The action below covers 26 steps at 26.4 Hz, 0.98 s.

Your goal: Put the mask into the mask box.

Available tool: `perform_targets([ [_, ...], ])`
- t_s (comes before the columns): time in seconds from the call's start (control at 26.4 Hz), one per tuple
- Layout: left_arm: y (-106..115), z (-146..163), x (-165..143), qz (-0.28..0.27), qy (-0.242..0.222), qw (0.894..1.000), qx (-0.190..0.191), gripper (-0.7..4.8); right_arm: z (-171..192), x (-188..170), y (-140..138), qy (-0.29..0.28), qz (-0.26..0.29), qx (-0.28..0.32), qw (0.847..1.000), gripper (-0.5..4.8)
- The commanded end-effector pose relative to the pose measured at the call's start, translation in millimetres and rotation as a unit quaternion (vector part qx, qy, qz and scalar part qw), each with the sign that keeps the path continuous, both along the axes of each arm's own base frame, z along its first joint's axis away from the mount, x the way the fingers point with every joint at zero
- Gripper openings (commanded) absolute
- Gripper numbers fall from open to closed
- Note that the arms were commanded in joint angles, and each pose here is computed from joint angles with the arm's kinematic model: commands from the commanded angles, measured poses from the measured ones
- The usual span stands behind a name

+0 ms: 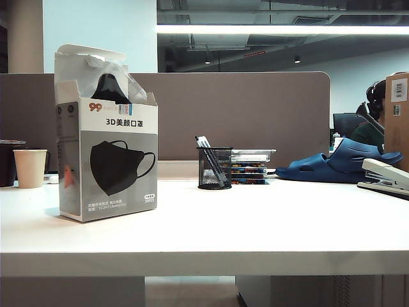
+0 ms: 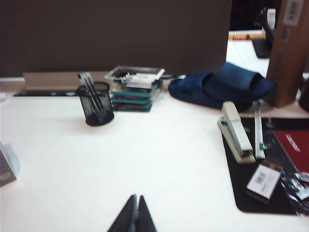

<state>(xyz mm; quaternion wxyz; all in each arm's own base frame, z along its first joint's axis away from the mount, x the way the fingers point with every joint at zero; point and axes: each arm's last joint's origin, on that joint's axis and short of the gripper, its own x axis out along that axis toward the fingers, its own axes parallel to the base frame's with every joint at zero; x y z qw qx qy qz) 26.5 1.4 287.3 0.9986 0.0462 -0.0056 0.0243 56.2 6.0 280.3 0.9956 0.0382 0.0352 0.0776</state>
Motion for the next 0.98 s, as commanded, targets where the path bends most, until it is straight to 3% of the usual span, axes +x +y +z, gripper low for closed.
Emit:
perform_targets([
  [0.04,-1,-6,3,-0.011,0.019,1.0,-0.002,-0.06,-1,1,0,-0.02,0.0,0.007,1.0,-0.03],
  [0.53,-1,-38,35,-0.013,-0.009,0.999,-0.034,-0.06,-37,26,2,-0.058,0.002,0.009,0.998,-0.03],
  [0.98,-1,-77,58,-0.014,-0.033,0.999,-0.041,-0.06,-79,42,3,-0.077,0.002,0.005,0.997,-0.03],
])
